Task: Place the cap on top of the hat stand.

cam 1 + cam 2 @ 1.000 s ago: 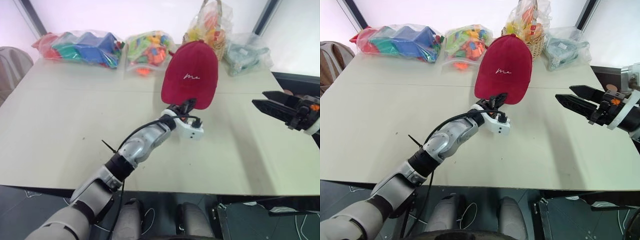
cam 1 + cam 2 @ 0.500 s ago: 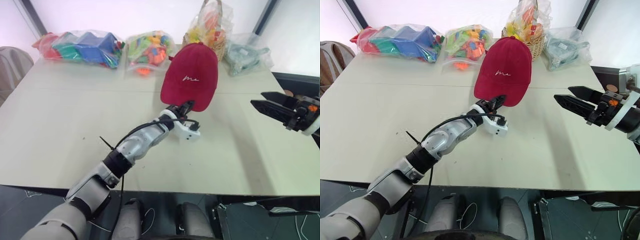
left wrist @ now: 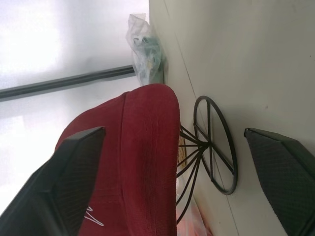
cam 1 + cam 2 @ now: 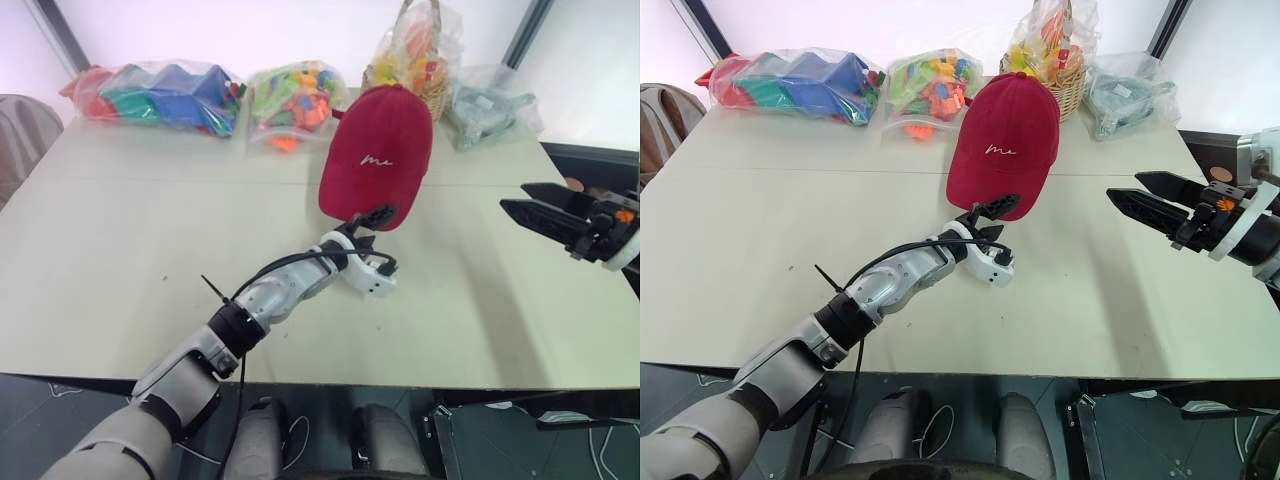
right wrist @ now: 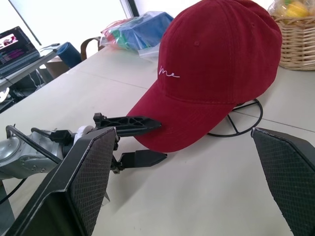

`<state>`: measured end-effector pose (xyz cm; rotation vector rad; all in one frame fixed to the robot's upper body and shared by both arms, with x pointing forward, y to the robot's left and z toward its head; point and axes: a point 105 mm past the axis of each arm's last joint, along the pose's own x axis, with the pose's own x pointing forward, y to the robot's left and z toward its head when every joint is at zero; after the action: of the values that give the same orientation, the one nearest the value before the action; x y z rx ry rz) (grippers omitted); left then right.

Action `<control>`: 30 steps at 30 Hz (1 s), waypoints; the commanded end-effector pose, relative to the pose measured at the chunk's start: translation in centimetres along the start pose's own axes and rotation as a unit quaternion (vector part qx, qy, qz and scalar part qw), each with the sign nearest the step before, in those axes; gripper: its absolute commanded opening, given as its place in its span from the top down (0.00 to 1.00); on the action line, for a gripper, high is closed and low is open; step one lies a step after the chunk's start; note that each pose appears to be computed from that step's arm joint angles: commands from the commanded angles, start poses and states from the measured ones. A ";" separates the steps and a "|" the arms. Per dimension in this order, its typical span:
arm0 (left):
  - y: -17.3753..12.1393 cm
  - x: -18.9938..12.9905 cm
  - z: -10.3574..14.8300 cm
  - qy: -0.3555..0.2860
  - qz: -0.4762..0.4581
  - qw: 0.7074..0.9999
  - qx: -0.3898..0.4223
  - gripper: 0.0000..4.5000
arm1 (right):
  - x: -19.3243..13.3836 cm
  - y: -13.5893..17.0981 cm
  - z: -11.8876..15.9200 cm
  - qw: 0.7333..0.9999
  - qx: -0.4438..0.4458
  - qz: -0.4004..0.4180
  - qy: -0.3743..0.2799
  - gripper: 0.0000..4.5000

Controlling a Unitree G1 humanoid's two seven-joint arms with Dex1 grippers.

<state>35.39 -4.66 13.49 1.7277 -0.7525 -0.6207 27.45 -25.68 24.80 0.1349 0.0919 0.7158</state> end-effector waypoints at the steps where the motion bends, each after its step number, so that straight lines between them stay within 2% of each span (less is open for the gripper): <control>1: 2.0 -0.2 0.2 -0.010 0.037 0.999 0.005 0.01 | 0.0 0.8 0.9 1.000 -0.016 0.012 -0.016 0.00; 10: 3.4 -2.8 -0.7 -0.027 0.040 0.999 -0.026 0.01 | 0.1 0.7 0.9 1.000 -0.015 0.012 -0.011 0.00; 13: 3.8 -4.2 -0.6 -0.043 0.024 0.997 -0.060 0.01 | 0.1 0.6 0.7 1.000 -0.013 0.012 -0.010 0.00; 16: 3.8 -5.3 -1.0 -0.047 -0.015 0.992 -0.117 0.01 | 0.0 0.6 0.6 1.000 -0.013 0.011 -0.008 0.00; 18: 3.8 -6.1 -2.2 -0.028 -0.041 0.979 -0.196 0.01 | -0.1 0.6 0.6 1.000 -0.013 0.008 -0.007 0.00; 21: 3.9 -7.5 -4.3 0.007 -0.070 0.924 -0.377 0.01 | -0.6 0.5 0.6 1.000 -0.015 0.003 -0.005 0.00; 24: 4.9 -8.9 -7.5 0.041 -0.043 0.844 -0.533 0.01 | -1.4 -0.2 0.0 1.000 -0.020 -0.014 0.019 0.00; 26: 4.9 -10.0 -9.9 0.075 -0.016 0.799 -0.597 0.01 | -2.1 -0.8 -1.1 0.998 -0.020 -0.027 0.045 0.00; 30: 4.0 -12.8 -12.9 0.095 0.002 0.743 -0.663 0.01 | -3.3 -1.8 -2.0 0.997 -0.016 -0.041 0.065 0.00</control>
<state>35.84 11.03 20.48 0.4793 -0.0134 -0.6911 26.14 -28.31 21.00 0.0990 0.2699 0.6532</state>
